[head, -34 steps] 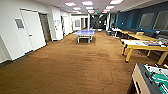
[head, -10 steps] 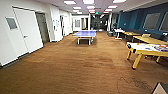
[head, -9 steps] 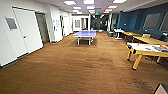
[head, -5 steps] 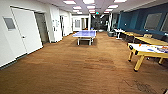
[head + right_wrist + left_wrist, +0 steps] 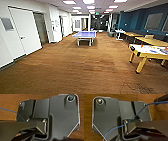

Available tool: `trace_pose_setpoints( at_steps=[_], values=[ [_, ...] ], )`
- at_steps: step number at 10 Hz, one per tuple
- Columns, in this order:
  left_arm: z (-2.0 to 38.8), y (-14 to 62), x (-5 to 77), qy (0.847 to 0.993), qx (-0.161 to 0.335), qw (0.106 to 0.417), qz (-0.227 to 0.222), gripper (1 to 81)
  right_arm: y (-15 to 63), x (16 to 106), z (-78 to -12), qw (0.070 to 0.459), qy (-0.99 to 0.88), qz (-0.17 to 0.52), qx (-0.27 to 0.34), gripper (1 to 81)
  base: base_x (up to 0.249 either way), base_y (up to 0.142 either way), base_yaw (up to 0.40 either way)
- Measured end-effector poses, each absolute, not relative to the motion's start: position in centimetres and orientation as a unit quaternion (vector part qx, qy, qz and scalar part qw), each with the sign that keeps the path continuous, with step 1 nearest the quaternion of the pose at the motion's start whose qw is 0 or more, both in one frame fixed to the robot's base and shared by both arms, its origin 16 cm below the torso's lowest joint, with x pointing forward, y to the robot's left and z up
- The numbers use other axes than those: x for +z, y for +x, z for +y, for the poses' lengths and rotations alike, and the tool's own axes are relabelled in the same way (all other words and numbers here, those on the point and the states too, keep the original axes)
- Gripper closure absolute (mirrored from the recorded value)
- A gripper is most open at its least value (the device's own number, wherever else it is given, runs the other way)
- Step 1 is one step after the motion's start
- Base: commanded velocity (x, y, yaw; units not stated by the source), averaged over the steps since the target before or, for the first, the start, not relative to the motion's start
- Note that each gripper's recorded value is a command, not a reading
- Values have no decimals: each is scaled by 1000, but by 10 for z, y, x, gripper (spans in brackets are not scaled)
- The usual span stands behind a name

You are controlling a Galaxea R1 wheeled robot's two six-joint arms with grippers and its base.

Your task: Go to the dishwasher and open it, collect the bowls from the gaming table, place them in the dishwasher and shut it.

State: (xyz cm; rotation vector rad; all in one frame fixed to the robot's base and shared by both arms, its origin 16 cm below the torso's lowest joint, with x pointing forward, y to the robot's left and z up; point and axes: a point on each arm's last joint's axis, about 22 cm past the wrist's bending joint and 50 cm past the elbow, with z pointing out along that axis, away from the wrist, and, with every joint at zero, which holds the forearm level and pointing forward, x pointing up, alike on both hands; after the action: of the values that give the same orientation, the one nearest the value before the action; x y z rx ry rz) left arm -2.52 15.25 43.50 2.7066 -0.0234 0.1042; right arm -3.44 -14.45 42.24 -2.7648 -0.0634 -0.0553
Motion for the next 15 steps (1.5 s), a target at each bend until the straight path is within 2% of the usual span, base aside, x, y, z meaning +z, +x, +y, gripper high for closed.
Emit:
trace_pose_setpoints(
  at_steps=[11, 12, 15],
  values=[
    [158, -28, 434, 977, 36, 211, -9, 10, -39, 423, -143, 188, -982, -21, -17, 10, 191, 0, 0],
    [145, -25, 436, 975, 37, 219, -8, 10, -36, 421, -156, 178, -984, -22, -18, 10, 192, 0, 0],
    [148, -26, 435, 975, 37, 217, -8, 10, -40, 423, -141, 188, -982, -22, -16, 10, 192, 0, 0]
  ],
)
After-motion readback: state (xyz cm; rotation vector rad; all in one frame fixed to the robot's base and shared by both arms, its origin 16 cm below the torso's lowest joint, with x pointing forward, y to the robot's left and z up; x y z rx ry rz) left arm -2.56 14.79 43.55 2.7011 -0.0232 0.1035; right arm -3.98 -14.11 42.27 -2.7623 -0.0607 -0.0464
